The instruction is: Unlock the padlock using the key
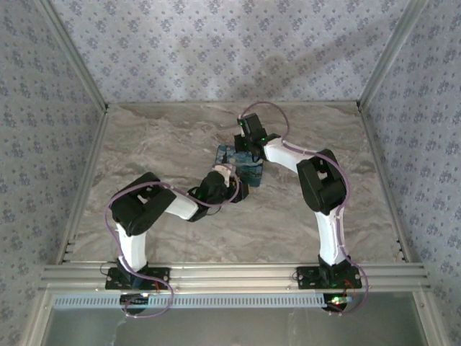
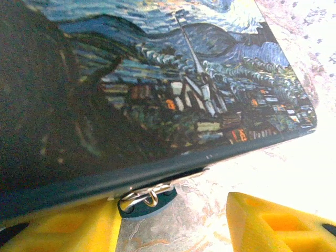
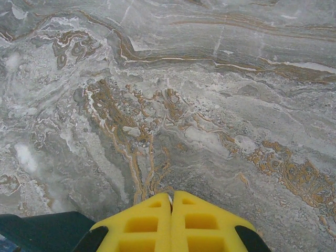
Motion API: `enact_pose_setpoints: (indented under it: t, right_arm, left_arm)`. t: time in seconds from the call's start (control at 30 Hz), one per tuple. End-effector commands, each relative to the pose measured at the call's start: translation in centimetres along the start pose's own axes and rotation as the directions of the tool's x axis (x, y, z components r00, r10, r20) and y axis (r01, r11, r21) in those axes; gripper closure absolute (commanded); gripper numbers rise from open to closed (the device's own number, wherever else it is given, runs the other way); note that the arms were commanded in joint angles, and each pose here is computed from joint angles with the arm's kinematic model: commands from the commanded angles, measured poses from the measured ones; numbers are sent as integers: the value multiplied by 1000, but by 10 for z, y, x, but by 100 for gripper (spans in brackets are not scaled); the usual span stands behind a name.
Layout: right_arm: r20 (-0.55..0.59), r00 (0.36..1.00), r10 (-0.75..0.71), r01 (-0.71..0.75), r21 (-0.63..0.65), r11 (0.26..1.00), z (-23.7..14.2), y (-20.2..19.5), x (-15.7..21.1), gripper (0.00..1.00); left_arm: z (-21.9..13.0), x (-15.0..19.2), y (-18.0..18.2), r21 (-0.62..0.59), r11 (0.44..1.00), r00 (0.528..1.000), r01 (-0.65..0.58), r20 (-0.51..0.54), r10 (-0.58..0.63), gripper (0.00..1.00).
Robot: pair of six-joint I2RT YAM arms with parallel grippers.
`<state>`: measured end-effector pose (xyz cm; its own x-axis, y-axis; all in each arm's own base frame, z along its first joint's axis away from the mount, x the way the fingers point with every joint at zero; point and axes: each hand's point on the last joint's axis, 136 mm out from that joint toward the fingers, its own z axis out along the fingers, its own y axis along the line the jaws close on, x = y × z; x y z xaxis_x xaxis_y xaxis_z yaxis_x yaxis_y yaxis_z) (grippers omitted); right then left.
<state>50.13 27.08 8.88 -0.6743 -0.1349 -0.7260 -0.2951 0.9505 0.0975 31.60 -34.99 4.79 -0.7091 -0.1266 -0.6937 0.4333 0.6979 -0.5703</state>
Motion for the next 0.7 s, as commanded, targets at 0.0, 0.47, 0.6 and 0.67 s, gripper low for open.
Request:
enact_pose_setpoints:
  t: [0.0, 0.47, 0.6, 0.67]
  right_arm:
    - [-189, 982, -15, 19, 20, 1000, 2, -8, 58, 100]
    - [-195, 981, -5, 10, 27, 1000, 3, -11, 60, 100]
    - [-195, 981, -6, 11, 26, 1000, 3, -11, 59, 100]
    - [-195, 981, -8, 13, 27, 1000, 3, -12, 59, 100]
  left_arm:
    - [1, -3, -5, 92, 996, 1000, 8, 14, -10, 49]
    - [6, 11, 11, -83, 997, 1000, -4, -10, 3, 35]
    - [10, 16, 15, -163, 986, 1000, -26, -2, 26, 34]
    - [14, 19, 13, -152, 988, 1000, -24, -14, 22, 40]
